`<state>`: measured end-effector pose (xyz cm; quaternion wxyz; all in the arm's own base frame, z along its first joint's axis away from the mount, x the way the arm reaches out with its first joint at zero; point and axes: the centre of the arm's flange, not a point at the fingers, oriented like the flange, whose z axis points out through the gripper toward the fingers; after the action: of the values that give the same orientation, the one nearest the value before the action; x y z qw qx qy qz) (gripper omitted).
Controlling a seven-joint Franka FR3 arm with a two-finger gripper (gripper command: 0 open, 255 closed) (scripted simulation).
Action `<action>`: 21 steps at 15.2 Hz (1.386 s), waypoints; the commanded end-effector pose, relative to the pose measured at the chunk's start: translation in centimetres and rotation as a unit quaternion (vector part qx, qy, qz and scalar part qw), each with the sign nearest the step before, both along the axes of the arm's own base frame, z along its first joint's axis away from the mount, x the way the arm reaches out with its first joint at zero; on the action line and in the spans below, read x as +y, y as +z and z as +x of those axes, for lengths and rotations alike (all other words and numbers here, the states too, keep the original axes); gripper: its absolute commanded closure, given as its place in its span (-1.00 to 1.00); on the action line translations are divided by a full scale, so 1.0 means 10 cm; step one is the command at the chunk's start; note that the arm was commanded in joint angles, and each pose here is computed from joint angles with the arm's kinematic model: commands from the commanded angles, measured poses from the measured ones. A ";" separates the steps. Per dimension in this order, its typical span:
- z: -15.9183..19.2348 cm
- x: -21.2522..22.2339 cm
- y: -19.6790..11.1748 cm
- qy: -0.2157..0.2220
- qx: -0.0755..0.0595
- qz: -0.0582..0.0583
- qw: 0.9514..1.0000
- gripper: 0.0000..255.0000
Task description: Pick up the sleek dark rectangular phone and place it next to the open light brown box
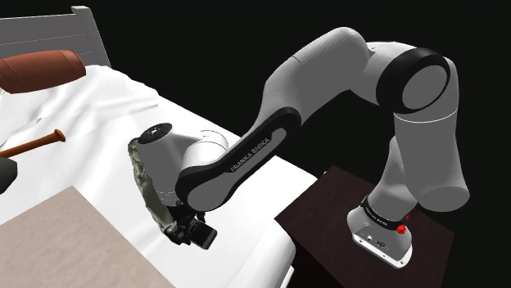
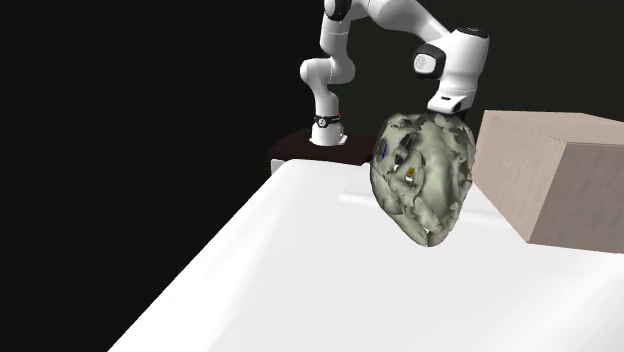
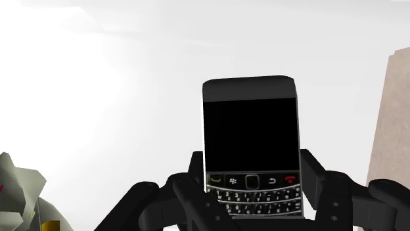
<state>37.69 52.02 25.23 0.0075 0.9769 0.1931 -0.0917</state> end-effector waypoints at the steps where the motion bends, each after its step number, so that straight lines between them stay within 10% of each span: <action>1: 0.02 -0.05 -0.31 -0.005 0.011 -0.013 1.000 1.00; 16: 0.02 -0.05 -0.70 -0.005 0.011 -0.013 1.000 1.00; 17: 0.12 -0.08 -0.78 -0.005 0.012 -0.013 1.000 -1.00; 21: -0.04 -0.32 -0.86 -0.006 0.012 -0.013 1.000 -1.00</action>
<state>40.00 53.49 24.78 -0.1109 0.9738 0.1941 0.0422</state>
